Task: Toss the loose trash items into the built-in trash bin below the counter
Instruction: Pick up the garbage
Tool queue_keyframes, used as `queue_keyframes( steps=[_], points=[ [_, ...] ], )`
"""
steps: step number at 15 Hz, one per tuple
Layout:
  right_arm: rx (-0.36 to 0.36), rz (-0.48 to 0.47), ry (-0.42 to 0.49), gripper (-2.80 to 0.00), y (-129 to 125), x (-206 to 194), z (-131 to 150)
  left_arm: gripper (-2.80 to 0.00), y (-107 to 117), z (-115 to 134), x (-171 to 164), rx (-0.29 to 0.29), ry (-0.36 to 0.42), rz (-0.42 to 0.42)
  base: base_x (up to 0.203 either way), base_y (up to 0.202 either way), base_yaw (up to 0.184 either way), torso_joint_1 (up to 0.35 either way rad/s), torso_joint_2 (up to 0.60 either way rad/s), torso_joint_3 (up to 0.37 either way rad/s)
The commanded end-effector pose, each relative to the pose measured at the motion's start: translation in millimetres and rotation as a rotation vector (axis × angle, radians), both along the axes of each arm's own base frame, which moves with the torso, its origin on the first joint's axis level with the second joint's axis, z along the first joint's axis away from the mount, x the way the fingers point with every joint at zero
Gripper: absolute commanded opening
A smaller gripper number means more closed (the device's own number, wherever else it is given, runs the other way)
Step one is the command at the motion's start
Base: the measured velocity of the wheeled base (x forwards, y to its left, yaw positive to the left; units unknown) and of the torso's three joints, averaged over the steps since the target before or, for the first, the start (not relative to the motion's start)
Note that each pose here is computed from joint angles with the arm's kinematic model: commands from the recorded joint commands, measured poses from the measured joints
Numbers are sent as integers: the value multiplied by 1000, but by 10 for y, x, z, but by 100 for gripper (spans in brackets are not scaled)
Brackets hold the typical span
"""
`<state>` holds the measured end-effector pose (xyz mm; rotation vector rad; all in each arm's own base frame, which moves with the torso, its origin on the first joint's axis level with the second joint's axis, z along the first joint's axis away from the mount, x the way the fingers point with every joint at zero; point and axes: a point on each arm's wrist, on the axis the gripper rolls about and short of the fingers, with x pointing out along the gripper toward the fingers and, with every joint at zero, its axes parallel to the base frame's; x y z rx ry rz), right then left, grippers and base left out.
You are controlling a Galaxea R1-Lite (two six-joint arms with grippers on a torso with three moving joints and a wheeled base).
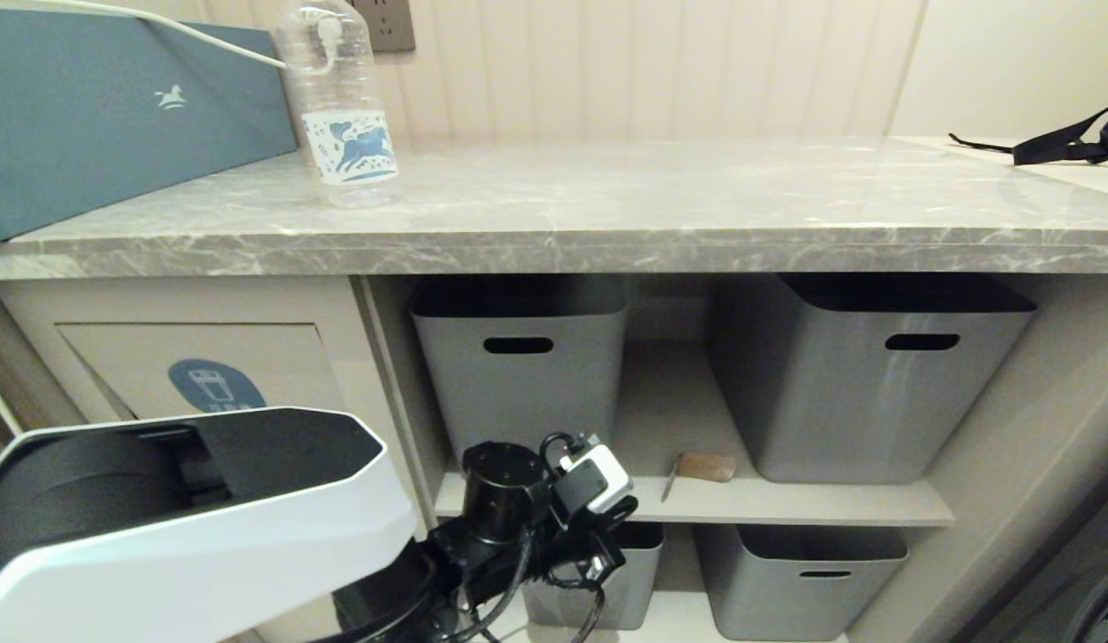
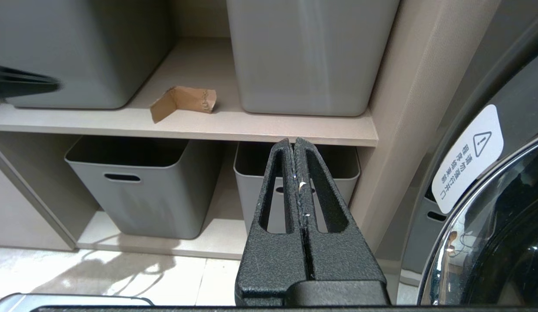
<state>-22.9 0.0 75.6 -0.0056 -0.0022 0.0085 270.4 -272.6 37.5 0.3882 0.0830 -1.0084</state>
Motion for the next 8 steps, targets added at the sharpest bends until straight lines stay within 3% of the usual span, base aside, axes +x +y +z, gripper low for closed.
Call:
queue_keyframes(
  steps=[1, 7, 8],
  points=[
    [-1, 1, -1, -280, 0, -1, 0, -280, -165, -232, 183, -3, 2, 26, 0, 0, 0, 0, 0, 0],
    [-1, 1, -1, -280, 0, -1, 0, -280, -297, -540, 323, 12, 22, 41, 0, 0, 0, 0, 0, 0],
    [-1, 1, -1, -280, 0, -1, 0, 0, -329, -558, 356, 6, 18, 41, 0, 0, 0, 0, 0, 0]
  ],
)
